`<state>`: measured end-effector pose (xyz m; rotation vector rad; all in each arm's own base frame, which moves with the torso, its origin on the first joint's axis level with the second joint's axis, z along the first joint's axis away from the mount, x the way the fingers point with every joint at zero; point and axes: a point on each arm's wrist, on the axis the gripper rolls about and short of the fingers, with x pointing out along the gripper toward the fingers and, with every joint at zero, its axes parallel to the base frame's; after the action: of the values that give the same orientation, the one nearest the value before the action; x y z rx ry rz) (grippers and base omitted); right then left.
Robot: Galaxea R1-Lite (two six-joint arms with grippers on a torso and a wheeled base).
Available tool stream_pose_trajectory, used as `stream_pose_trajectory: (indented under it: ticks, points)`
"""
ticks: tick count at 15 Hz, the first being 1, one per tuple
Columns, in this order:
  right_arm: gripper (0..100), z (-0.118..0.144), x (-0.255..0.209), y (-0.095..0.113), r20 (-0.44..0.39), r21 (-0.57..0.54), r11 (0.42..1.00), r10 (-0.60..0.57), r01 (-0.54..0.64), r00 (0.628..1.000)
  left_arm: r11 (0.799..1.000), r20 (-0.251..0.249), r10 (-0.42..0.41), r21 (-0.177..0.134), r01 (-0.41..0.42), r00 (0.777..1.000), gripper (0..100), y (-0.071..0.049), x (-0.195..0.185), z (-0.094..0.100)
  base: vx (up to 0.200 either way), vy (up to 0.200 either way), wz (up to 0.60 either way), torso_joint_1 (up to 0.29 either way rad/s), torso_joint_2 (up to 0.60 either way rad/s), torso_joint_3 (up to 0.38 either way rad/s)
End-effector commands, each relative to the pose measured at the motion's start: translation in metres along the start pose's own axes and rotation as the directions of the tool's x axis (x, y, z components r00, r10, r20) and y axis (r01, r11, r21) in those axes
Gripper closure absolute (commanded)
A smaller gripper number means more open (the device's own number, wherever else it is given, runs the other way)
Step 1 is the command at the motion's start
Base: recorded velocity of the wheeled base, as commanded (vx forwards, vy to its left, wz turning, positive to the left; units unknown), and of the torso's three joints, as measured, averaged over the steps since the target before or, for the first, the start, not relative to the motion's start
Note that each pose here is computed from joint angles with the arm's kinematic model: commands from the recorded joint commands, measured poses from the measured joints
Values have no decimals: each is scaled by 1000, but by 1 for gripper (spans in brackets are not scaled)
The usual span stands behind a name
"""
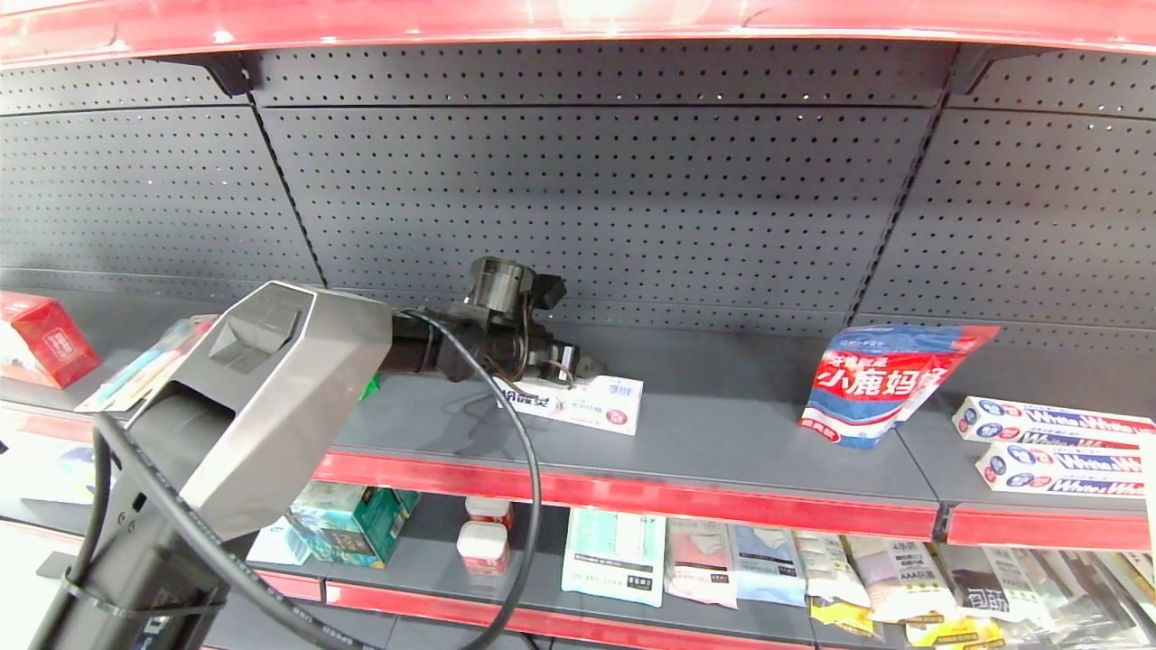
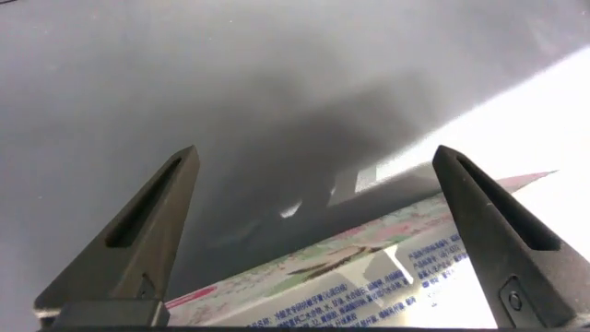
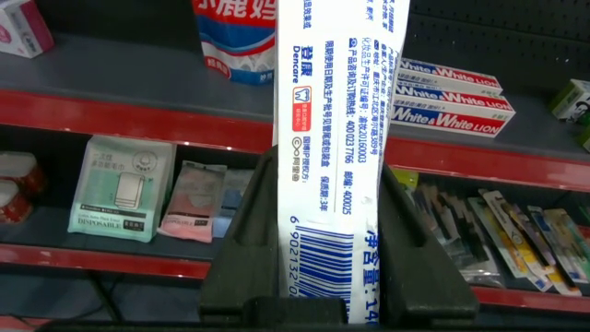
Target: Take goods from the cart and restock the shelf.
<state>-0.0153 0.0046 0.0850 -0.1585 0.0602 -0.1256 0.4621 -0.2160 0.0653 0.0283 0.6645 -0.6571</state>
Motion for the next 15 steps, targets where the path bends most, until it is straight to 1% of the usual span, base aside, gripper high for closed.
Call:
stream_pose_trajectory:
  ticks: [1, 3, 5, 9, 12, 13, 15]
  points:
    - [100, 0, 0, 0, -2, 0, 1000, 1, -1, 1000, 1000, 2, 9, -3, -9, 1000, 0, 3, -2, 0, 0, 0, 0, 0, 0, 0]
    - [100, 0, 0, 0, -2, 0, 1000, 1, -1, 1000, 1000, -3, 12, -5, -12, 1000, 0, 4, -6, 0, 0, 0, 0, 0, 0, 0]
    - [100, 0, 0, 0, -2, 0, 1000, 3, -3, 1000, 1000, -20, 16, -12, -16, 1000, 0, 3, -15, -3, 0, 0, 0, 0, 0, 0]
    - [100, 0, 0, 0, -2, 0, 1000, 3, -3, 1000, 999, -26, 26, -21, -27, 999, 0, 3, -33, -1, 0, 0, 0, 0, 0, 0]
    - [100, 0, 0, 0, -2, 0, 1000, 3, -3, 1000, 999, -55, 35, -31, -37, 998, 0, 1, -44, -7, 0, 0, 0, 0, 0, 0]
    - [100, 0, 0, 0, -2, 0, 1000, 3, -3, 1000, 999, -55, 35, -31, -37, 998, 0, 1, -44, -7, 0, 0, 0, 0, 0, 0]
    - [100, 0, 0, 0, -2, -2, 1000, 3, -3, 1000, 999, -79, 36, -37, -39, 996, 0, -2, -56, -13, 0, 0, 0, 0, 0, 0]
